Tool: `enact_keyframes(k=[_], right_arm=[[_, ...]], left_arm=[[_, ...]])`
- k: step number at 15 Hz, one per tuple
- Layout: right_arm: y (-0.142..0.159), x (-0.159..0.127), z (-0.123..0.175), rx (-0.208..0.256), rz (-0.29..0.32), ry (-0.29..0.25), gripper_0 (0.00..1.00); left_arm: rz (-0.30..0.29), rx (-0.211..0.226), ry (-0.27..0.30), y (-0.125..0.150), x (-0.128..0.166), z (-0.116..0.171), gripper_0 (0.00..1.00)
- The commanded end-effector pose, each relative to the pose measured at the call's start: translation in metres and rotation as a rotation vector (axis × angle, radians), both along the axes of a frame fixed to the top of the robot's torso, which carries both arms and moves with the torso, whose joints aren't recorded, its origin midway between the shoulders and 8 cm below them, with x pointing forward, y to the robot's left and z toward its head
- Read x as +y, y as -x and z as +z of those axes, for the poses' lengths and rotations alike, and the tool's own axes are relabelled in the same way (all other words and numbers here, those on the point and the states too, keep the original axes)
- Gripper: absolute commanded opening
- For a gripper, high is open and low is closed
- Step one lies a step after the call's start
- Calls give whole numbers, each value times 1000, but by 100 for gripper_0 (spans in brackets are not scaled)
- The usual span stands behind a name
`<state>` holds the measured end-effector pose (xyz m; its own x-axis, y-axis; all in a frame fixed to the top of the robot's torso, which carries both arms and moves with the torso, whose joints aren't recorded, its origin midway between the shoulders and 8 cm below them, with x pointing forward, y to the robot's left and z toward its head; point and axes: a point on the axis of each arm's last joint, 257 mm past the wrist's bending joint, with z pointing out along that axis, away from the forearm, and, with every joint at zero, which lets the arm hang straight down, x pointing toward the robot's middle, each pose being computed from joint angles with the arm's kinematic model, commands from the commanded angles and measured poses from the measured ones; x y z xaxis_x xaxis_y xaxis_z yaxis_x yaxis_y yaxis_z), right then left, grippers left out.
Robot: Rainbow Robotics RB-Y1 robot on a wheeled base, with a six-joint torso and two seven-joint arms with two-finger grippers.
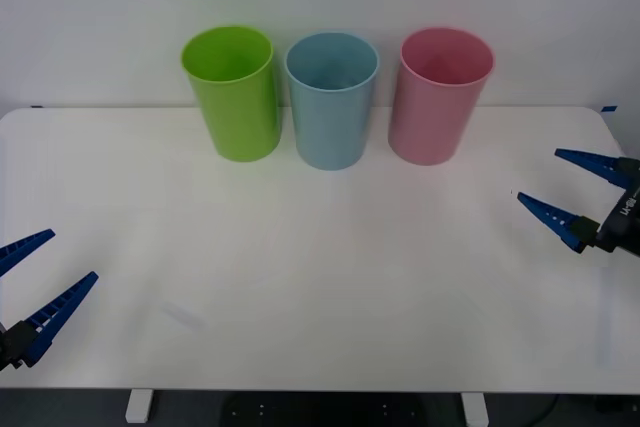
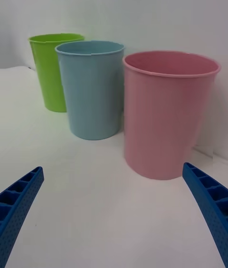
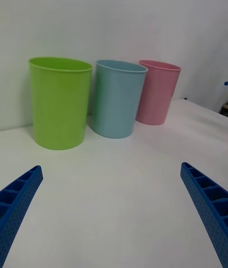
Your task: Grasp the object on the table and drop it into the matching bin: aluminum can to the light blue bin, PET bottle to the pink bin.
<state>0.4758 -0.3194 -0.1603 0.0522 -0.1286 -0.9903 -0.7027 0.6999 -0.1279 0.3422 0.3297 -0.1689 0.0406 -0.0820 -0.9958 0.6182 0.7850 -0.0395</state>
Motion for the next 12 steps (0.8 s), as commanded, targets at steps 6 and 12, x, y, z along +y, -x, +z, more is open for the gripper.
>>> enact_keyframes(k=[6, 12], right_arm=[[76, -3, 2, 127, 11, -73, 100], [105, 0, -11, 160, 22, -55, 100]], left_arm=[[0, 0, 0, 0, 0, 0, 100], [0, 0, 0, 0, 0, 0, 100]])
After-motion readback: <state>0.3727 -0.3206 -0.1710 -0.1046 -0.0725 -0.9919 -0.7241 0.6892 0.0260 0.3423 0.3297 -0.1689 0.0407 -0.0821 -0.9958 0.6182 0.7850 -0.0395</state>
